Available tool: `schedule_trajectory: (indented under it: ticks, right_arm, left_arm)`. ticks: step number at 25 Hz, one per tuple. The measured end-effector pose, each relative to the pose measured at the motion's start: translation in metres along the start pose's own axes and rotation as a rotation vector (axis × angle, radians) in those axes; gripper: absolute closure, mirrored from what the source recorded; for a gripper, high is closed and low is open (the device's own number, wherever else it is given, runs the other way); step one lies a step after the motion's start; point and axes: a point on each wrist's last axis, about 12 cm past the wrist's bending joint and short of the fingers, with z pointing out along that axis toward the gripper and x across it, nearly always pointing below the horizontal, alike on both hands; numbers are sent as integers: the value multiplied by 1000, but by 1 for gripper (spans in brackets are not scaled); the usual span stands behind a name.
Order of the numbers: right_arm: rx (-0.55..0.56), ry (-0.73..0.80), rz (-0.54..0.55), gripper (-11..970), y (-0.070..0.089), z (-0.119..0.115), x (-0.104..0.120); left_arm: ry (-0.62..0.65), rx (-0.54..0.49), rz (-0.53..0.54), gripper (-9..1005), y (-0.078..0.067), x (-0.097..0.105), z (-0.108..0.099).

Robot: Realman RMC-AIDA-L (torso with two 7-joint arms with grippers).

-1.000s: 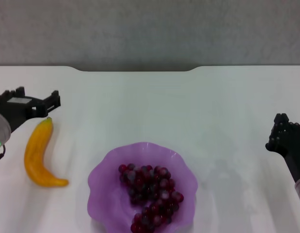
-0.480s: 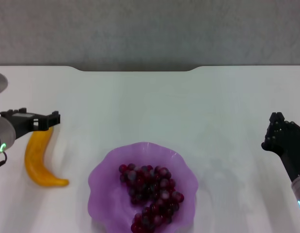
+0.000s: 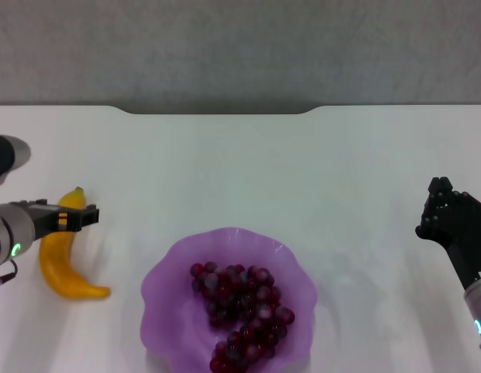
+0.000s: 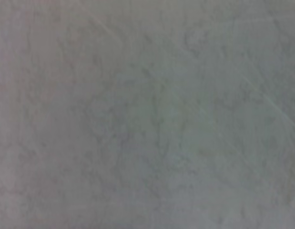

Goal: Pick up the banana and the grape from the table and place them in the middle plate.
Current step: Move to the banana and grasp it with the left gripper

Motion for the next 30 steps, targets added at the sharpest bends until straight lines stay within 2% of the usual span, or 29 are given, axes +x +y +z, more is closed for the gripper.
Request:
schedule_trajectory:
  ticks: [5, 16, 30]
  right_arm:
    - [-9, -6, -1, 918, 3, -1, -1]
    - [-21, -6, -3, 918, 5, -2, -1]
    - [-22, -7, 1, 918, 5, -2, -1]
  left_arm:
    - [17, -14, -6, 119, 4, 6, 13]
    - [13, -46, -32, 118, 15, 15, 24]
    - [16, -52, -19, 118, 16, 21, 27]
